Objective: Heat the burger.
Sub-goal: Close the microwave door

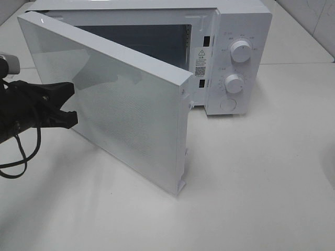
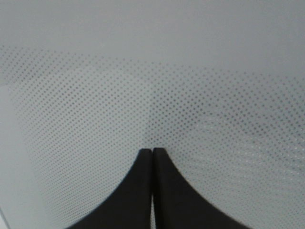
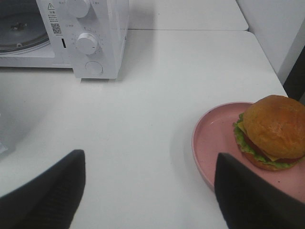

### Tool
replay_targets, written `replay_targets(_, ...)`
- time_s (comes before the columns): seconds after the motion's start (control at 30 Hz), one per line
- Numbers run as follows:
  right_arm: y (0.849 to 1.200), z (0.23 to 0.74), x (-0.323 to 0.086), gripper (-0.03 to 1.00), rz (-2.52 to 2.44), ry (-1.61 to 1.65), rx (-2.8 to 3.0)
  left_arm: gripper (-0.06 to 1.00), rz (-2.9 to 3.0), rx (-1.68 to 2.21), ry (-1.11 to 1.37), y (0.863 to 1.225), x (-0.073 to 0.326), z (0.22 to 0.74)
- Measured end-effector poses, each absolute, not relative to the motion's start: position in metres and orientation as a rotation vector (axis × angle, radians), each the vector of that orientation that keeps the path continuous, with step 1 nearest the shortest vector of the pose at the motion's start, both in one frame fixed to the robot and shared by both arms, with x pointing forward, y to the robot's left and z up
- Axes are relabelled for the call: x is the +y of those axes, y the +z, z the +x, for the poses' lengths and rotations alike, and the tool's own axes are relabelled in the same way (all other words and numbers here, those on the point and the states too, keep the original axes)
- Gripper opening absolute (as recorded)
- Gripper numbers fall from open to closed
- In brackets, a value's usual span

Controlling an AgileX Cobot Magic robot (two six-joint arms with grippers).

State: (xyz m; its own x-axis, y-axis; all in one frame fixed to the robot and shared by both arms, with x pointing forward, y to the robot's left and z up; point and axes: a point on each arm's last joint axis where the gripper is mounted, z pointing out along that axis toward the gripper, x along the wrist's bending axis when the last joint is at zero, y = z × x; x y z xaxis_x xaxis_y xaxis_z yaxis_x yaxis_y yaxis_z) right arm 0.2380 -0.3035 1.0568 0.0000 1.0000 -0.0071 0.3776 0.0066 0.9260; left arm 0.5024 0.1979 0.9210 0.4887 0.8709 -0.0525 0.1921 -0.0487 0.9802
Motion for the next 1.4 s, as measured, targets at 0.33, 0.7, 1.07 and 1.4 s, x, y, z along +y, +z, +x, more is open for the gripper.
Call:
replay_targets(0.33,1.057,0.238,-0.304,0.74,1.483,0.994,1.491,0.0,1.517,0.985,0.733,0.919,0.177,0.511)
replay_targets(0.7,1.057,0.238,-0.304,0.74,1.483,0.994,1.491,0.0,1.452,0.97,0.74,0.924,0.149,0.529)
replay_targets(1.07,1.057,0.238,-0.304,0.74,1.483,0.994,1.491,0.0,1.388,1.0,0.76,0.922,0.126,0.548)
replay_targets(1.4,1.057,0.238,-0.304,0.74,1.483,0.994,1.491,0.0,1.43,0.985,0.756,0.919,0.103,0.558)
